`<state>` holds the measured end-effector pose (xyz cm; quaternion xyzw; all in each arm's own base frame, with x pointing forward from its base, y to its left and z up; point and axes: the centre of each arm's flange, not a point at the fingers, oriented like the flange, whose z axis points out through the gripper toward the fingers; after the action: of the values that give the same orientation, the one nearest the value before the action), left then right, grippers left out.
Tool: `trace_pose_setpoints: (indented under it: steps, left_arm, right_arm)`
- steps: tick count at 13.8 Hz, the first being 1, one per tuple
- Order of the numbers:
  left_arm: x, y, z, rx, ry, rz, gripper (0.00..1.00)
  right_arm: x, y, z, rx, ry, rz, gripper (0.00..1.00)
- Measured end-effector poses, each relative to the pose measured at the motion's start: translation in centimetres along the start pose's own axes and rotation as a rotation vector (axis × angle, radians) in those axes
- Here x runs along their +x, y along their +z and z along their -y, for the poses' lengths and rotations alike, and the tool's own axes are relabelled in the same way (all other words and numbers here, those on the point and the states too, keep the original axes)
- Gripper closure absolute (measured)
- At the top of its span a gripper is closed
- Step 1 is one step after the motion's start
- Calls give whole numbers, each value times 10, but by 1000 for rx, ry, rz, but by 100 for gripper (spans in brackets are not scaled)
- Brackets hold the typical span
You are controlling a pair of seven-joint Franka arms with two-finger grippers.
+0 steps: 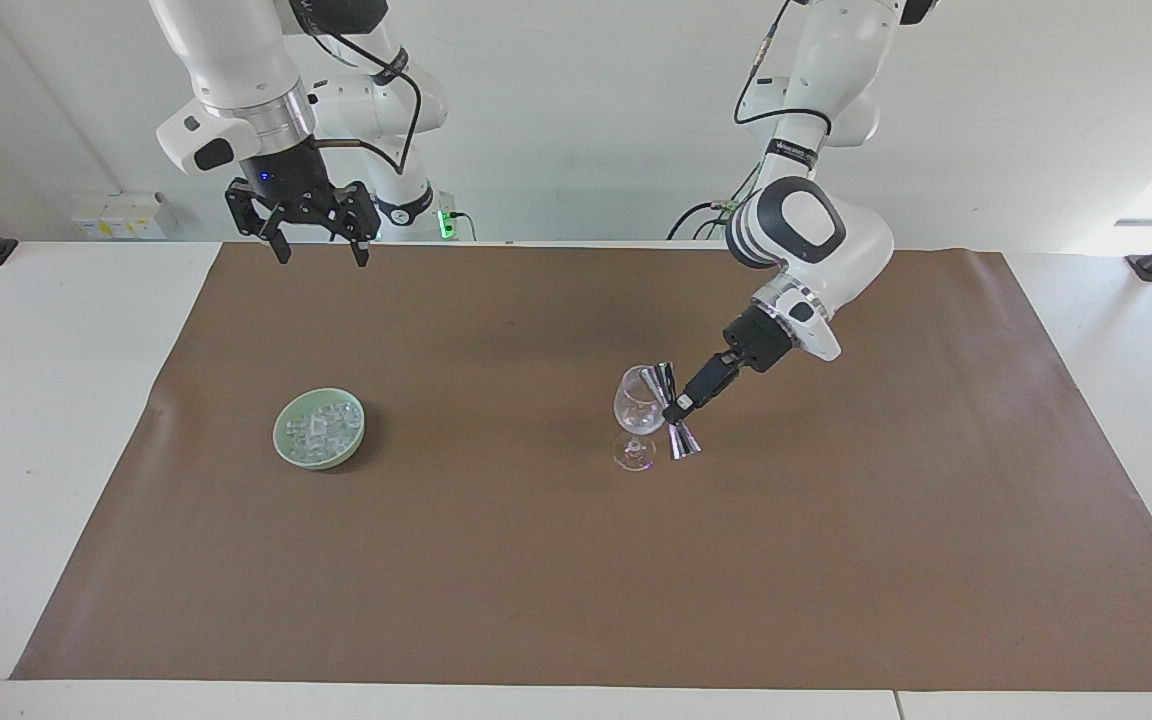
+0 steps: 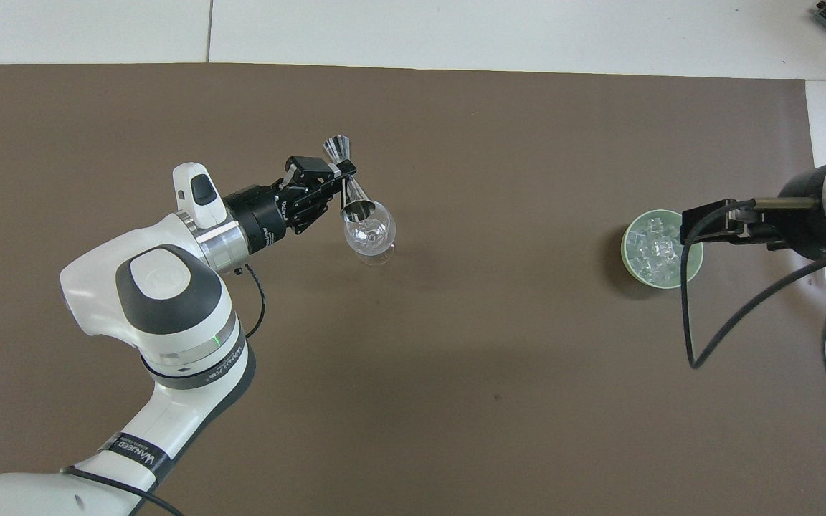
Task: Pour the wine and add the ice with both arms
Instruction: 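Tilt the jigger over the wine glass with the left gripper, then hold the jigger tipped over the wine glass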
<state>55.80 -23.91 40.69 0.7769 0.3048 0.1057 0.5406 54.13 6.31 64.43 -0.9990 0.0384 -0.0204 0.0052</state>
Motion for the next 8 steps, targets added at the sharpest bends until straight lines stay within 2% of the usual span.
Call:
trace_pose_setpoints:
  steps: [8]
  left_arm:
    - [-1, 0, 0, 0, 86, 2, 78]
  right_arm:
    - [0, 0, 0, 0, 0, 0, 0]
